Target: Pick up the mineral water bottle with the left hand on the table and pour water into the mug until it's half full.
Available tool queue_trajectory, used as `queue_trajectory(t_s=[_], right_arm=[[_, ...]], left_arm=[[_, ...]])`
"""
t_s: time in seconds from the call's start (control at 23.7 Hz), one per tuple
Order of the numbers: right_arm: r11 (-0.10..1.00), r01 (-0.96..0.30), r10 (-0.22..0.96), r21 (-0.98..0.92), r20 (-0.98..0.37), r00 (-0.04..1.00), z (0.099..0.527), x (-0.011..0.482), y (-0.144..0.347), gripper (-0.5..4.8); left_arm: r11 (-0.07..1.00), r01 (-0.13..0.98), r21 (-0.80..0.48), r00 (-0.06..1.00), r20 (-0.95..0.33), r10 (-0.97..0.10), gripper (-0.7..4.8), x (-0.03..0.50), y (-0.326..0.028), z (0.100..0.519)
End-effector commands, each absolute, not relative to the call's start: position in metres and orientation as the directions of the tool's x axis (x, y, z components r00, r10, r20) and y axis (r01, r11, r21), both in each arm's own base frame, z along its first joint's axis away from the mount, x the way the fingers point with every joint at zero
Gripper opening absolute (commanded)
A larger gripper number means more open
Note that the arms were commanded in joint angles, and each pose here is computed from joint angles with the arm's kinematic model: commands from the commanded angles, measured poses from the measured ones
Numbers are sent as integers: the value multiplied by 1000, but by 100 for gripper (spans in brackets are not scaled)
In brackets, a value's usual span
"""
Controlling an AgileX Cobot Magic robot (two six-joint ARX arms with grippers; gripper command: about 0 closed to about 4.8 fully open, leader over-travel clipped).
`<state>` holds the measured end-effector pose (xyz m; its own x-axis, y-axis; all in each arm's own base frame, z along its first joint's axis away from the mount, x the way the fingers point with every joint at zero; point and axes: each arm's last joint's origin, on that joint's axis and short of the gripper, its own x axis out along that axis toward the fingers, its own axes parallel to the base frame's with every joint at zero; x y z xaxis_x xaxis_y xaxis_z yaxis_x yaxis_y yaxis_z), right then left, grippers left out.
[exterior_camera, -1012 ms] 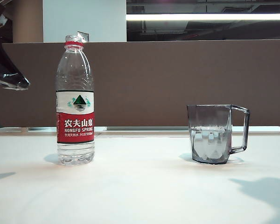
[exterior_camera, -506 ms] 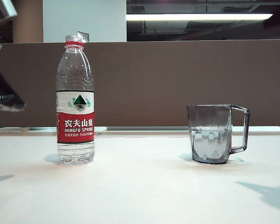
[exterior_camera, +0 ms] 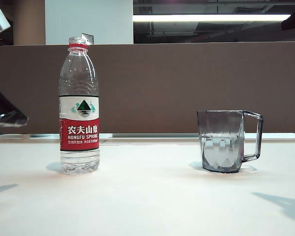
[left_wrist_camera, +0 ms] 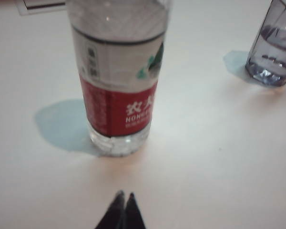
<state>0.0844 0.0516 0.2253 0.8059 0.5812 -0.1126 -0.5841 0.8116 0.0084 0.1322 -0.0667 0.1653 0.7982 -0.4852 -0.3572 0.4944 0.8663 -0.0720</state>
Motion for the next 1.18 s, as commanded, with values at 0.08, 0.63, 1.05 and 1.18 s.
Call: queue_trajectory(t_s=[0.08, 0.63, 1.05, 1.18], right_arm=[[811, -585, 583, 10, -92, 807, 228, 84, 52, 0], [811, -585, 583, 10, -92, 807, 228, 84, 52, -1], [811, -585, 583, 10, -92, 807, 228, 84, 52, -1], [811, -584, 583, 10, -92, 808, 228, 84, 52, 0]], left_arm=[[861, 504, -66, 828, -244, -504, -6, 135, -69, 177], [872, 488, -31, 870, 97, -483, -6, 134, -62, 212], [962, 270, -28, 955, 135, -264, -6, 122, -24, 221], [979, 204, -28, 972, 127, -198, -6, 118, -15, 219]])
